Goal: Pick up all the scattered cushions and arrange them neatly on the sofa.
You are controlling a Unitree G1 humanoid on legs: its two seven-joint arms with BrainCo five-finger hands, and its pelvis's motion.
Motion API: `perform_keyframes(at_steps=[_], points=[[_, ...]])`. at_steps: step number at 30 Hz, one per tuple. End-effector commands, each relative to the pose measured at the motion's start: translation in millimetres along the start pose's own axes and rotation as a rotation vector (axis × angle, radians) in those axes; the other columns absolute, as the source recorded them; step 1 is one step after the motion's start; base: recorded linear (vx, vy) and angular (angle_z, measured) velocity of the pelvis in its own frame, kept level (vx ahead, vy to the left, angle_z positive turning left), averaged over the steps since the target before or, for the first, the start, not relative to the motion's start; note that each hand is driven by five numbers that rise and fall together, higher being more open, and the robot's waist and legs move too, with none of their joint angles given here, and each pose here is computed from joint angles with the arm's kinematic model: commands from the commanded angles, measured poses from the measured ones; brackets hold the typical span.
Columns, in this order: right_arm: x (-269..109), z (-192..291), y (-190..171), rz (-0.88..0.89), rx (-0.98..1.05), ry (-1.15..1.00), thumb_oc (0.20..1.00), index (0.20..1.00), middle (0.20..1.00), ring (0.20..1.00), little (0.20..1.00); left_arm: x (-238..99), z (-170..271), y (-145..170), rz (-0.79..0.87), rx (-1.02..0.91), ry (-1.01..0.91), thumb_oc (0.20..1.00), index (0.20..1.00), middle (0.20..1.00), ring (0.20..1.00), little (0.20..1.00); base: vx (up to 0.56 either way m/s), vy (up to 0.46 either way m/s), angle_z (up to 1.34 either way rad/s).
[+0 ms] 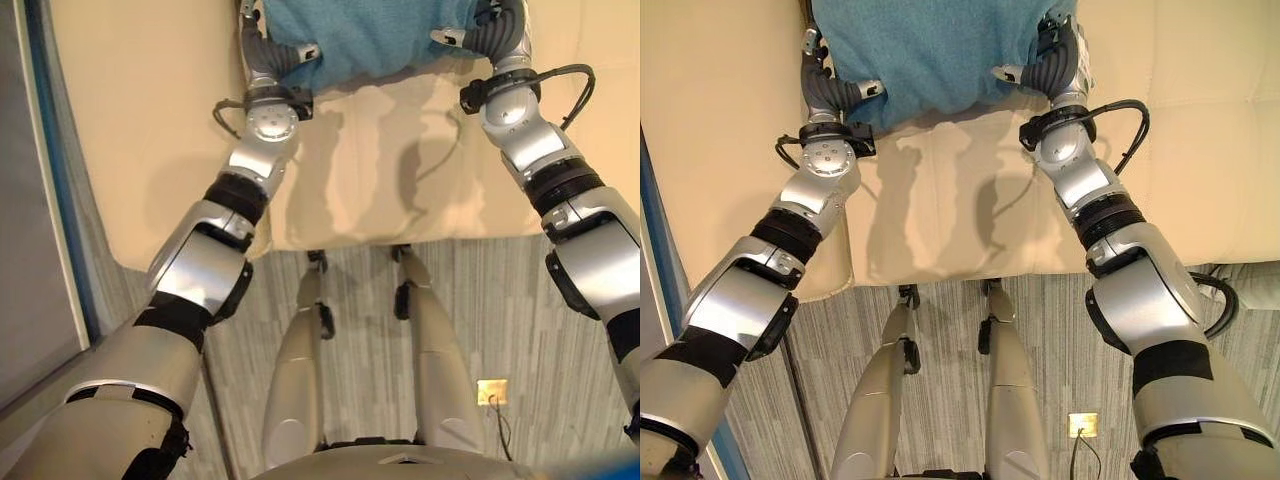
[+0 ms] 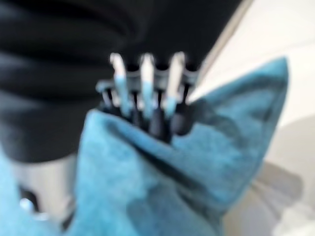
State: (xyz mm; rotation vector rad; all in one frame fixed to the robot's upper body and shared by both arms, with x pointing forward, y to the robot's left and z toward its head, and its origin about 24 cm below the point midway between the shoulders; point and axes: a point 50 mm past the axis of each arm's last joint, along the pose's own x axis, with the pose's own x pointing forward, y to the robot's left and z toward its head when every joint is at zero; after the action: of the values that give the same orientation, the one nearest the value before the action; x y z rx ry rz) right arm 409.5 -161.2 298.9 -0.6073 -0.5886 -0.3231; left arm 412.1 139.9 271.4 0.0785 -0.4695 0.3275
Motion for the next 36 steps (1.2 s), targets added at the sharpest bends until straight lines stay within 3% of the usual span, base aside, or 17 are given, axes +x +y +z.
perform_keyframes(at_steps=[1,4,16,20,25,29,34,36], points=[[17,50,-17,-0.063,0.068,-0.193,1.000,1.000,1.000,1.000,1.000,13,41,9,0.005,0.029,-0.198,1.000,1.000,1.000,1.000,1.000,0.00,0.000,0.00],[16,37,-34,-0.123,0.047,-0.170,1.000,1.000,1.000,1.000,1.000,12,28,37,0.079,-0.016,-0.181,1.000,1.000,1.000,1.000,1.000,0.00,0.000,0.00],[9,-3,-64,-0.197,0.005,-0.070,1.000,1.000,1.000,1.000,1.000,5,6,64,0.140,0.016,-0.151,1.000,1.000,1.000,1.000,1.000,0.00,0.003,0.01],[11,-9,-68,-0.195,-0.047,-0.042,1.000,1.000,1.000,1.000,1.000,1,8,58,0.113,-0.012,-0.170,1.000,1.000,1.000,1.000,1.000,0.00,0.000,0.00],[11,-6,-60,-0.157,-0.056,-0.048,1.000,1.000,1.000,1.000,1.000,-14,19,47,0.067,-0.152,-0.254,1.000,1.000,1.000,1.000,1.000,0.00,0.000,0.00],[5,-1,-49,-0.128,-0.035,-0.089,1.000,1.000,1.000,1.000,1.000,-51,24,48,0.035,-0.386,-0.333,1.000,1.000,1.000,1.000,1.000,0.01,-0.019,0.01],[3,-3,-43,-0.118,0.001,-0.071,1.000,1.000,1.000,1.000,1.000,-72,23,53,-0.017,-0.447,-0.368,1.000,1.000,1.000,1.000,1.000,0.01,0.001,0.02],[-6,2,-23,-0.072,0.091,-0.092,1.000,1.000,1.000,1.000,1.000,-80,22,62,0.000,-0.471,-0.380,1.000,1.000,1.000,1.000,1.000,0.03,0.011,0.07]])
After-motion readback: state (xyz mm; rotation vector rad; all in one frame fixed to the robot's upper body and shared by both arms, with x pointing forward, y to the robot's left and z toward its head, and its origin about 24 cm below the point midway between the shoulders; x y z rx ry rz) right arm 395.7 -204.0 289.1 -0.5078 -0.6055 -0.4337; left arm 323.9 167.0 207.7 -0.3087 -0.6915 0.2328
